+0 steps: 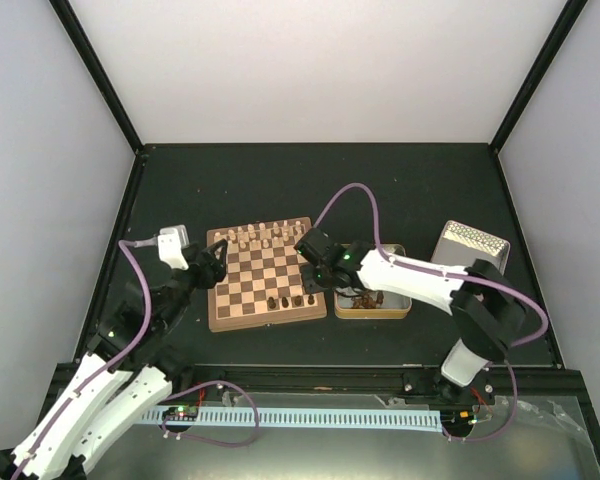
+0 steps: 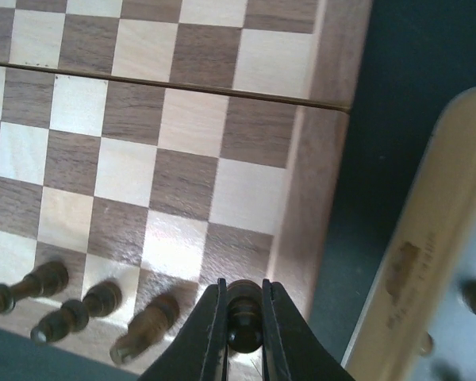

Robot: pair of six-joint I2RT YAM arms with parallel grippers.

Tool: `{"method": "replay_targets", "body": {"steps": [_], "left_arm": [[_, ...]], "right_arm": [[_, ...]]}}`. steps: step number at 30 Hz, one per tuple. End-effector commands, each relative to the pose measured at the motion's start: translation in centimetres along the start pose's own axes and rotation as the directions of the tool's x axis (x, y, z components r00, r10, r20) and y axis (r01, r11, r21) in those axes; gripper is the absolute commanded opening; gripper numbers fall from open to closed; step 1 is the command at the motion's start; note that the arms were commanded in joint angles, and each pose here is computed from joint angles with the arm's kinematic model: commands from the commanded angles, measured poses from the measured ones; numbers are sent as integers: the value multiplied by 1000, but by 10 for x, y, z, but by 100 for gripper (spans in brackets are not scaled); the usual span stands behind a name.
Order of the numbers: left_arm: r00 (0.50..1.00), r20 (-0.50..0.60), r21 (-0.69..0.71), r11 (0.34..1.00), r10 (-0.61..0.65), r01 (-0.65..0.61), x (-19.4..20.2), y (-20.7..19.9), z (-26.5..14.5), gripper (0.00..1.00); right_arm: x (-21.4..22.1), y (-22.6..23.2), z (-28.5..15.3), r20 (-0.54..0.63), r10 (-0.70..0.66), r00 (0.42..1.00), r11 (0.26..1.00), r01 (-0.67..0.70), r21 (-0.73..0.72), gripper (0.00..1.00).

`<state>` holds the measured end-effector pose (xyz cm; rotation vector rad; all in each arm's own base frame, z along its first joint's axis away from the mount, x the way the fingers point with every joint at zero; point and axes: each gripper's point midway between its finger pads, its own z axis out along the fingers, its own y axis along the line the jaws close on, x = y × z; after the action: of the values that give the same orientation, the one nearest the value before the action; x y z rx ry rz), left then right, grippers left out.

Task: Set up the chess pieces on the board
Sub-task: Place the chess piece on the chessboard.

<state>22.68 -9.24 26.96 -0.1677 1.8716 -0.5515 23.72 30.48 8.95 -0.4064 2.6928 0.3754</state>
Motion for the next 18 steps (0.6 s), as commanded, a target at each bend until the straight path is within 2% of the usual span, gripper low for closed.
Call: {"method": "replay_targets", "body": {"steps": [1,8,18], "left_arm": [[998,44,-25,999,33,-32,-8,5,-2,78],[996,39,-45,995,85,-84,-7,7,4,78],[995,27,-62,994,96,-94,-2,11,7,78]], "right_arm": [[-5,20,12,-26,-18,1000,999,17,-27,7],[-1,24,35,-81,-25,996,999,26,21,7],[7,7,39,-99,-28,995,992,40,121,7]]}}
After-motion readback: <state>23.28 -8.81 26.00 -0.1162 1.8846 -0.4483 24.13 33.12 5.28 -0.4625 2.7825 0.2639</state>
